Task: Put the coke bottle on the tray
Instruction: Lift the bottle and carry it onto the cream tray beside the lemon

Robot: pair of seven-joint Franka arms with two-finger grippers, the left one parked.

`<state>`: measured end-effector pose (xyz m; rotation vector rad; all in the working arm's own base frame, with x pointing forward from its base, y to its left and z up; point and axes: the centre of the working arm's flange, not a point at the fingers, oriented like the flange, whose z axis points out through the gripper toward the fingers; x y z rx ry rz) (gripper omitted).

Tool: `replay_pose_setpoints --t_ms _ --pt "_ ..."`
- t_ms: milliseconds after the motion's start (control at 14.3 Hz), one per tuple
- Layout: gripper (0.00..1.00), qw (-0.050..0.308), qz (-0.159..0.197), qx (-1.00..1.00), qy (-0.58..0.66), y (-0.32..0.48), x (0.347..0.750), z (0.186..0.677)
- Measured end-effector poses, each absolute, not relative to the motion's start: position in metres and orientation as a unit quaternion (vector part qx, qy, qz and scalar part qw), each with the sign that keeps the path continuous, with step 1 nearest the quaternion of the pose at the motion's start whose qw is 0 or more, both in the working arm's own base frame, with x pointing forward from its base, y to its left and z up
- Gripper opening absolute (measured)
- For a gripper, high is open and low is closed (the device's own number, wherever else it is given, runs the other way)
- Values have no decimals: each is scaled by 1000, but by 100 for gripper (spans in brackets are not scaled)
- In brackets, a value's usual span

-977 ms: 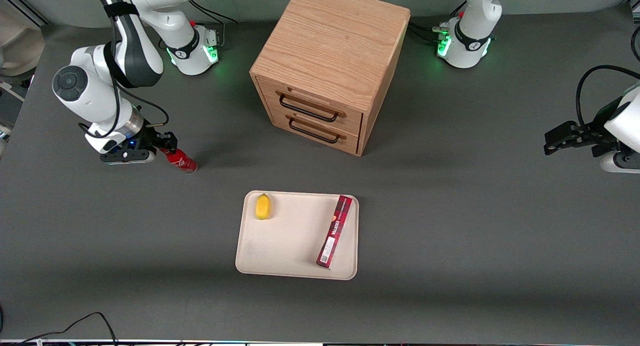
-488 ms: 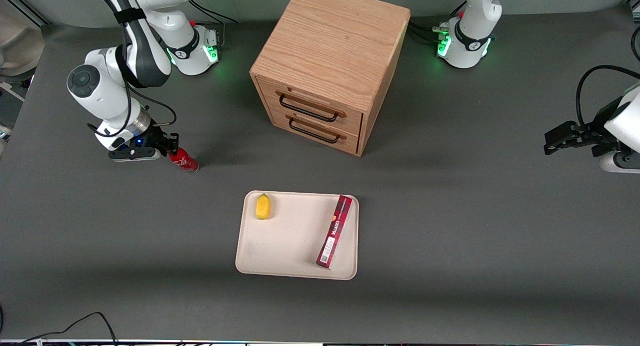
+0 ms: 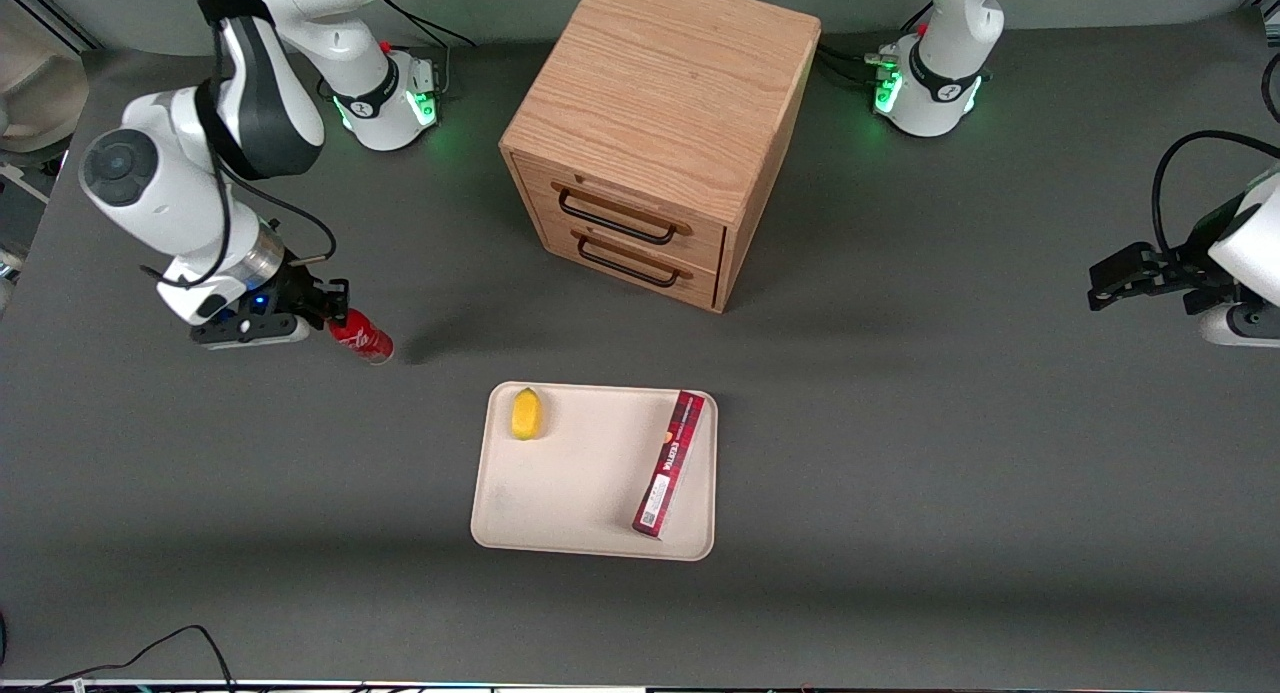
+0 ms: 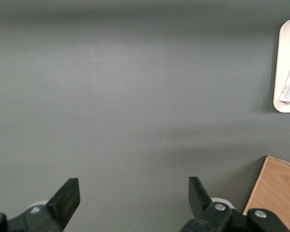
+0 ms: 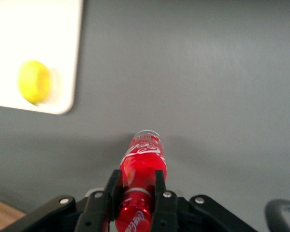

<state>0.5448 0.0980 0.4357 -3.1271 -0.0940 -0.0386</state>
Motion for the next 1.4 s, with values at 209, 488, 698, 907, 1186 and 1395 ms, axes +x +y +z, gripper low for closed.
replay_pose_setpoints --t_ms 209,488,698,907,1186,1395 --pt "31 13 -28 -999 -22 159 598 471" --pt "31 20 -33 -999 -8 222 653 438" --pt "31 14 -32 -999 2 239 690 394" --pt "31 17 -55 -998 1 250 713 366" --pt "31 23 -71 -997 -5 278 717 359" --pt "31 24 -79 -997 -4 283 721 351"
